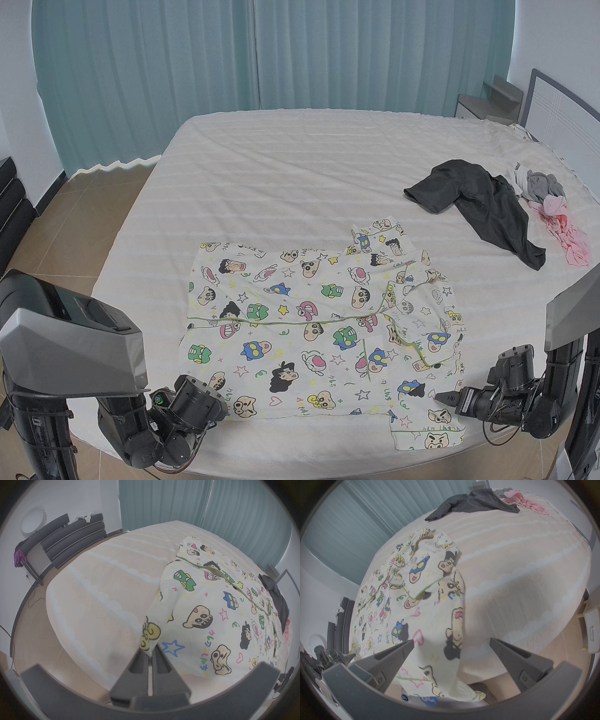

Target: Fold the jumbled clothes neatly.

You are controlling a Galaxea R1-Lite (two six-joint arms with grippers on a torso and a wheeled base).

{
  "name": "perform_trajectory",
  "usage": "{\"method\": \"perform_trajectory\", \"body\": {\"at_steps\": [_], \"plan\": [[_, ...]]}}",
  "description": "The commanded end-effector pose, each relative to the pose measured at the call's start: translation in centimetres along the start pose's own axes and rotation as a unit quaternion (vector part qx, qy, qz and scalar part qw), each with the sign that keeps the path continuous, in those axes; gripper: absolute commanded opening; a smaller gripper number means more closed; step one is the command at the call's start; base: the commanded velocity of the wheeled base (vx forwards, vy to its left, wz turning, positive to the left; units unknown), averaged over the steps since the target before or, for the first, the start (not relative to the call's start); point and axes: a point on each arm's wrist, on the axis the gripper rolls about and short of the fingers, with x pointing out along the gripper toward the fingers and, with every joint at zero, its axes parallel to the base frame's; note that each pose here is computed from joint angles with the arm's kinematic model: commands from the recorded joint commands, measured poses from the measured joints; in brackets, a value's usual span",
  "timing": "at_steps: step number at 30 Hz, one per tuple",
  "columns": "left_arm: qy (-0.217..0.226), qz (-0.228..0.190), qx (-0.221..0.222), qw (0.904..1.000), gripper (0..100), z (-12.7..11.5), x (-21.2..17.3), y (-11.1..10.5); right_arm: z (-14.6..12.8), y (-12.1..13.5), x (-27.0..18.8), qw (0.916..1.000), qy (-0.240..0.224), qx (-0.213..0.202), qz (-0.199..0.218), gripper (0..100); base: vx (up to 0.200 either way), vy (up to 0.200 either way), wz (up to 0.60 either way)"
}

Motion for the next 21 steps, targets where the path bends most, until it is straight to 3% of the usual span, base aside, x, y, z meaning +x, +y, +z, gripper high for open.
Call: {"method": "perform_trajectory", "body": {"at_steps": [1, 12, 19, 21], "plan": [[0.0, 0.004, -0.003, 1.0, 0, 0.4, -0.5, 0.7, -0.8, 0.0, -0.3, 0.9996, 0.025, -0.009, -0.006, 100, 0.0, 0.0, 0.0], [0.026, -0.017, -0.01, 0.9995, 0, 0.6, -0.4, 0.4, -2.3, 1.0, -0.9, 0.9944, 0.085, -0.059, 0.018, 100, 0.0, 0.0, 0.0], [0.025, -0.02, -0.012, 0.9994, 0, 0.6, -0.3, 0.3, -2.1, 0.6, -0.8, 0.9923, 0.084, -0.089, 0.016, 100, 0.0, 0.0, 0.0], [0.028, -0.023, -0.012, 0.9993, 0, 0.6, -0.3, 0.2, -2.3, 0.4, -0.7, 0.989, 0.093, -0.114, 0.015, 100, 0.0, 0.0, 0.0]]}}
